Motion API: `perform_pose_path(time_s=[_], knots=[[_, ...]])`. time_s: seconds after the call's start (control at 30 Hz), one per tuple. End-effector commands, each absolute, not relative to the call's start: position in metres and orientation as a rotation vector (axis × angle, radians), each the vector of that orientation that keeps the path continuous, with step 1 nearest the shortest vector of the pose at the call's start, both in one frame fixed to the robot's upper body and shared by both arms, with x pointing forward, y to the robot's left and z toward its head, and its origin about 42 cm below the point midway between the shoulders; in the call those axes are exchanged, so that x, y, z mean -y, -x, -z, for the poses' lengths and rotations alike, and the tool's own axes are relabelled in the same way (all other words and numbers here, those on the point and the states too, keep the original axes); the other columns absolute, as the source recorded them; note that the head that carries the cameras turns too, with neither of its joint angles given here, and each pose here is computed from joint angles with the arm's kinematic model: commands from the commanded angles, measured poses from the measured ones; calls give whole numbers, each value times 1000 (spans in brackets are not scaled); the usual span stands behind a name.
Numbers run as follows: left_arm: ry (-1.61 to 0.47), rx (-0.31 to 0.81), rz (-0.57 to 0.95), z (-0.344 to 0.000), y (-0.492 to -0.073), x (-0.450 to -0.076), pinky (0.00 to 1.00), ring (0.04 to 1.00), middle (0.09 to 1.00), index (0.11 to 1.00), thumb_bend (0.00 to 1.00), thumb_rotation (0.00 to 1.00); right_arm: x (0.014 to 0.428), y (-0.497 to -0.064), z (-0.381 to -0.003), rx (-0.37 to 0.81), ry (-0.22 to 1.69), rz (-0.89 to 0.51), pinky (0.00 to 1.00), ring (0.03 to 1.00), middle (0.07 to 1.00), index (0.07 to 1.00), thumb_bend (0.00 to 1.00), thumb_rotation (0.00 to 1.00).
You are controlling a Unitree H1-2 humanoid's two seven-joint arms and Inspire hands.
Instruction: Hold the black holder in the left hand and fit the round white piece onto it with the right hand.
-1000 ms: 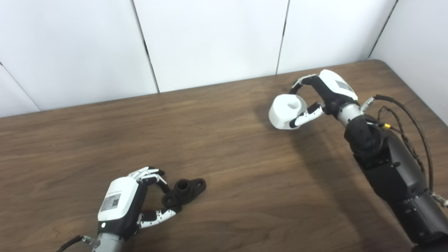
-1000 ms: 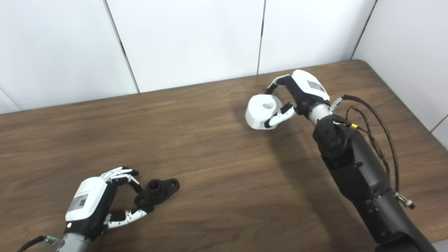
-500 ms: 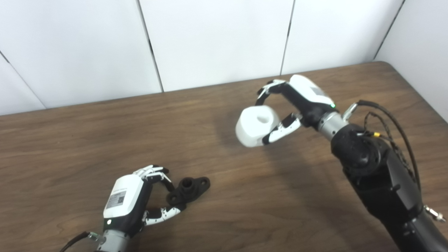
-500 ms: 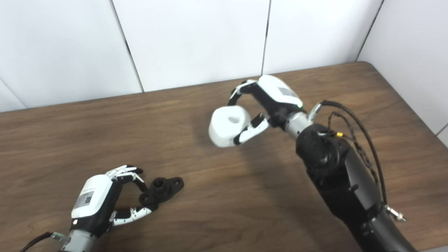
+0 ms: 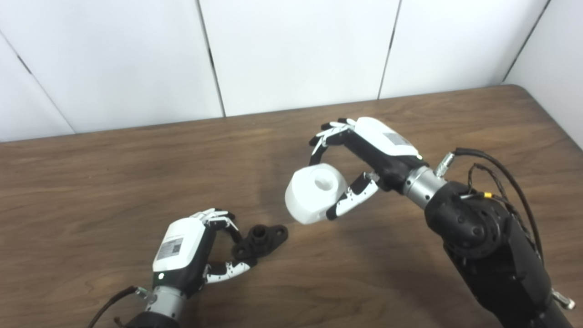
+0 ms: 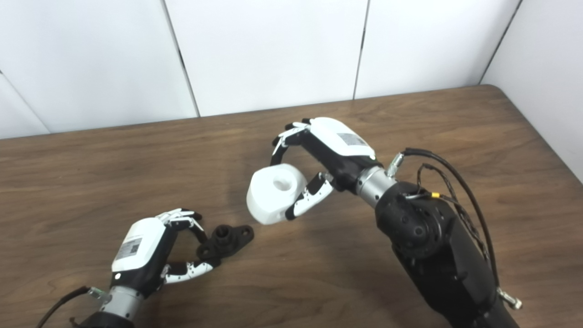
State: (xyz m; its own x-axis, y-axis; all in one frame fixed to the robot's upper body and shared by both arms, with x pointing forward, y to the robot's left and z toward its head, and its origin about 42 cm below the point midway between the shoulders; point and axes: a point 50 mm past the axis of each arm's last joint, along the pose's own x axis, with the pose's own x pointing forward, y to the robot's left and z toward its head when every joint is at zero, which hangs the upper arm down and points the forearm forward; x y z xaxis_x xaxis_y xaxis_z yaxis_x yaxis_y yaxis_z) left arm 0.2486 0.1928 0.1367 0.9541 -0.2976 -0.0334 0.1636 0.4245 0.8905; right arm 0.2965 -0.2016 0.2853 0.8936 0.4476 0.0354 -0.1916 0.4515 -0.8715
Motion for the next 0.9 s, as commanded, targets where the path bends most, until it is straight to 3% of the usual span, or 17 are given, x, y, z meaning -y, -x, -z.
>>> perform_pose_path(time_s=[0.0,0.87], knots=[[-1099,62,378,-124,-241,-185,852,853,778,487,521,52,195,-293,-304,370,1038,-388,1000,923,799,482,525,139],[-1090,42,378,-126,-242,-174,864,860,780,487,521,52,153,-292,-294,404,966,-485,990,935,804,482,526,141]])
